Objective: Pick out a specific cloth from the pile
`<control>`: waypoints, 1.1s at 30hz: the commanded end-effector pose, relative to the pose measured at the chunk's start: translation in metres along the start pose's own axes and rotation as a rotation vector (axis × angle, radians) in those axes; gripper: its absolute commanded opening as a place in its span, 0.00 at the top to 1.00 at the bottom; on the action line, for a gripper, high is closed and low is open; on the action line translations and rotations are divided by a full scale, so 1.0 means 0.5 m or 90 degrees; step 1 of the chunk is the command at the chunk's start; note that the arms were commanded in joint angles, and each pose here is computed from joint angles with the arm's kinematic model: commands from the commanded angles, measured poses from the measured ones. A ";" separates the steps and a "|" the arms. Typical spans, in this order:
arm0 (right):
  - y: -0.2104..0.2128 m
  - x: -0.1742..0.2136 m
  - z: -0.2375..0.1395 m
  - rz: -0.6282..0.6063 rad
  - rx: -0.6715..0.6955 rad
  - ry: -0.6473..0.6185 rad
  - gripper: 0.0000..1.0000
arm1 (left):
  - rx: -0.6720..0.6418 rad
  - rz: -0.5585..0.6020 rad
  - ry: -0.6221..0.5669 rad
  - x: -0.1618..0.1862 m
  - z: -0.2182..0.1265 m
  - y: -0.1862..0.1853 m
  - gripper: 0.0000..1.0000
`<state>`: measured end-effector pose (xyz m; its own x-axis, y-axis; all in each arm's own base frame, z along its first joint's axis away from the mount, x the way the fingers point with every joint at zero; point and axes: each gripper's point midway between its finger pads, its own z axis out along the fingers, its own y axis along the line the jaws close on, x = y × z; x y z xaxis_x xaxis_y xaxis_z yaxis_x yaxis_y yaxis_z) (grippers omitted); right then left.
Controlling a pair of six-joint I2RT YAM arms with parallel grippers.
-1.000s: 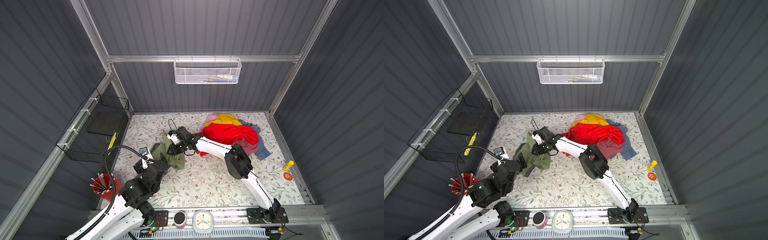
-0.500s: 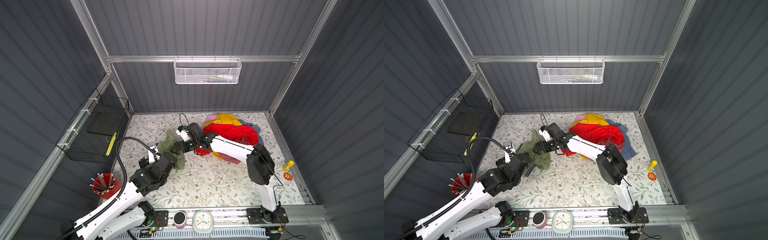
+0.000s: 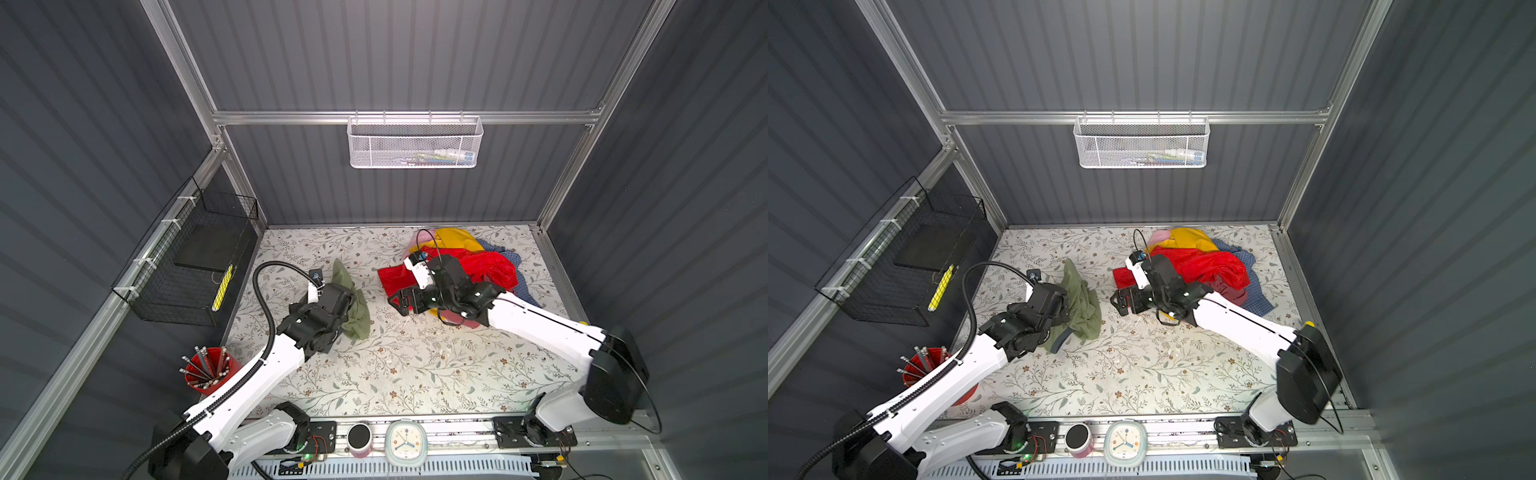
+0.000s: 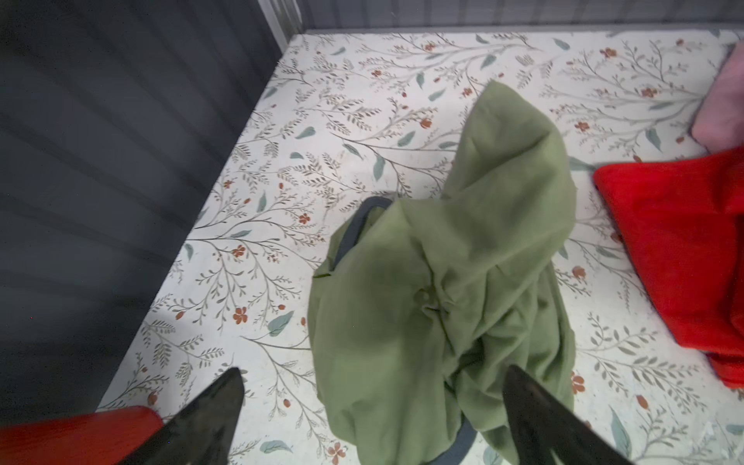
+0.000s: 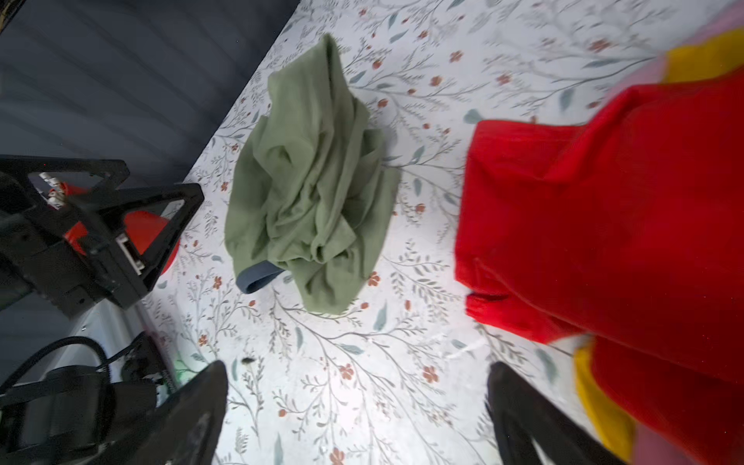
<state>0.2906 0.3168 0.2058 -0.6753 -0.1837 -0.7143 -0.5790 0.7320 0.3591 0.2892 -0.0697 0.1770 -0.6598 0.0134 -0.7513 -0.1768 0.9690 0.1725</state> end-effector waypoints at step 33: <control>-0.270 0.115 -0.285 -0.001 0.254 -0.078 0.01 | 0.183 0.239 0.424 0.235 0.233 -0.190 0.41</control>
<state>0.2647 0.1142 0.2076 -0.5965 -0.1058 -0.7956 -0.3305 0.9357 0.1234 0.3387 -0.1384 0.0247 -0.9281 0.2627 -0.2638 0.2455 0.9646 0.0967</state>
